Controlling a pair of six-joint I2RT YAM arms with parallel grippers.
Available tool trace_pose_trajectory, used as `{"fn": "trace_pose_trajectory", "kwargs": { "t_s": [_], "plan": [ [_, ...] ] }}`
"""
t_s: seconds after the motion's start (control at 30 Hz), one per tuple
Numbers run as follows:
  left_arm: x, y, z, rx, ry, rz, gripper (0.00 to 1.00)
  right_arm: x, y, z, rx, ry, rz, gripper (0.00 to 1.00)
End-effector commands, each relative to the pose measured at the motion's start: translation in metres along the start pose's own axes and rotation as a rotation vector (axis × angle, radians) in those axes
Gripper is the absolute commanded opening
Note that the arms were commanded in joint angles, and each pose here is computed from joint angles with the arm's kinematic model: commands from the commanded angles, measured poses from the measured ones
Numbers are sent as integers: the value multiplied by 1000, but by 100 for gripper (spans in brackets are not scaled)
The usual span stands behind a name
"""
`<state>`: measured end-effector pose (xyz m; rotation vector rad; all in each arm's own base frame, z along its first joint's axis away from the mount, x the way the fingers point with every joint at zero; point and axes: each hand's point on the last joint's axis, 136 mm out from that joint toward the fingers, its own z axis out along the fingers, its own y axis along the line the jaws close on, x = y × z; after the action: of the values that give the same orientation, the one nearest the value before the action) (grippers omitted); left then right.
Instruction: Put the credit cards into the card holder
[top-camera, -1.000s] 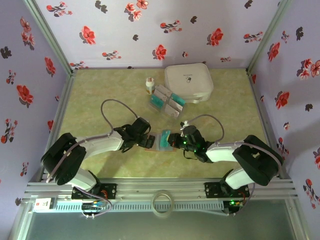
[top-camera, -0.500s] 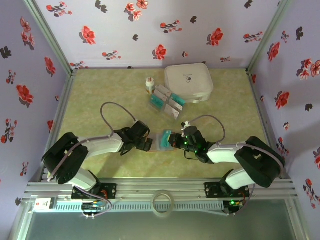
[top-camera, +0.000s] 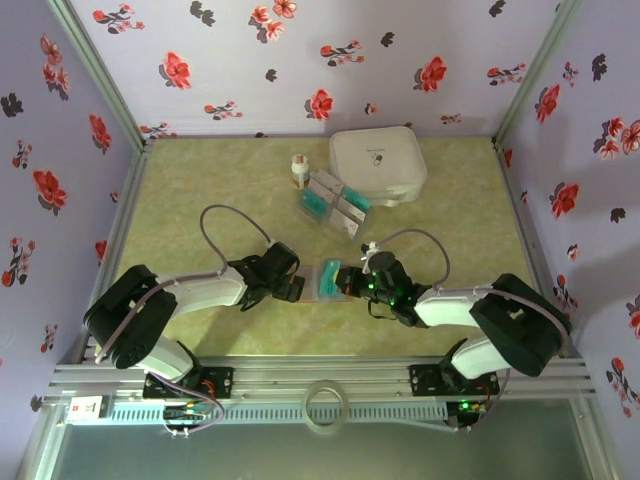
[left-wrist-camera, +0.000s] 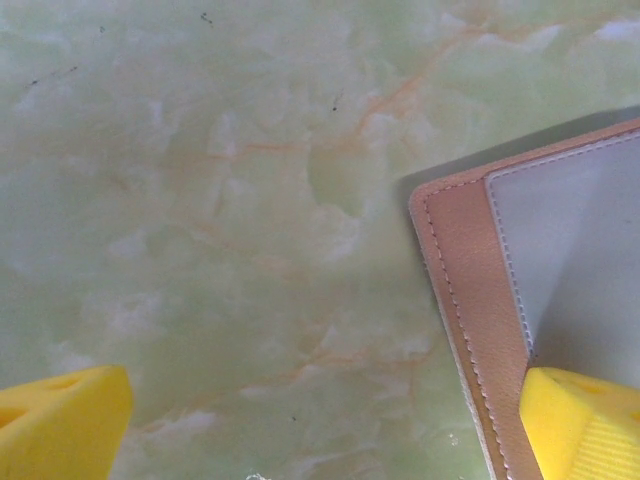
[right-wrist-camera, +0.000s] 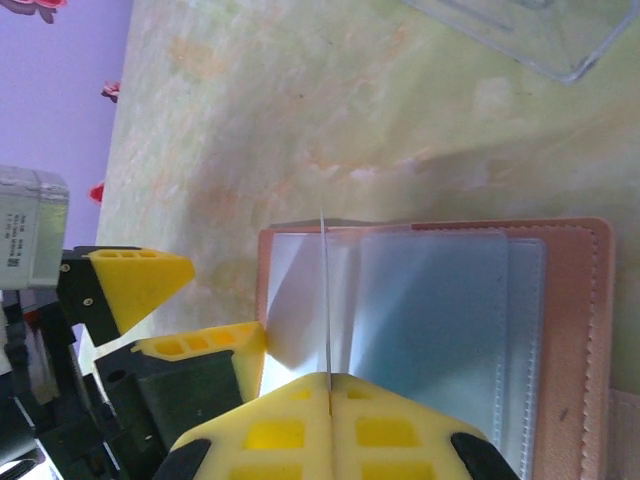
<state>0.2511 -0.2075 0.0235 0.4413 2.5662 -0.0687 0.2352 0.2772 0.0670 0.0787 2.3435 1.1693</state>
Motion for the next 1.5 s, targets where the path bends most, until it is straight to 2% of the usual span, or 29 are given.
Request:
{"fn": "trace_pose_trajectory", "kwargs": {
  "t_s": [0.0,1.47],
  "plan": [
    [8,10,-1,-52,11,9,100,-5,11,4,-51,-9,-24,0],
    [6,12,-4,-61,4,10,100,7,-1,16,-72,15,39,0]
  ]
}}
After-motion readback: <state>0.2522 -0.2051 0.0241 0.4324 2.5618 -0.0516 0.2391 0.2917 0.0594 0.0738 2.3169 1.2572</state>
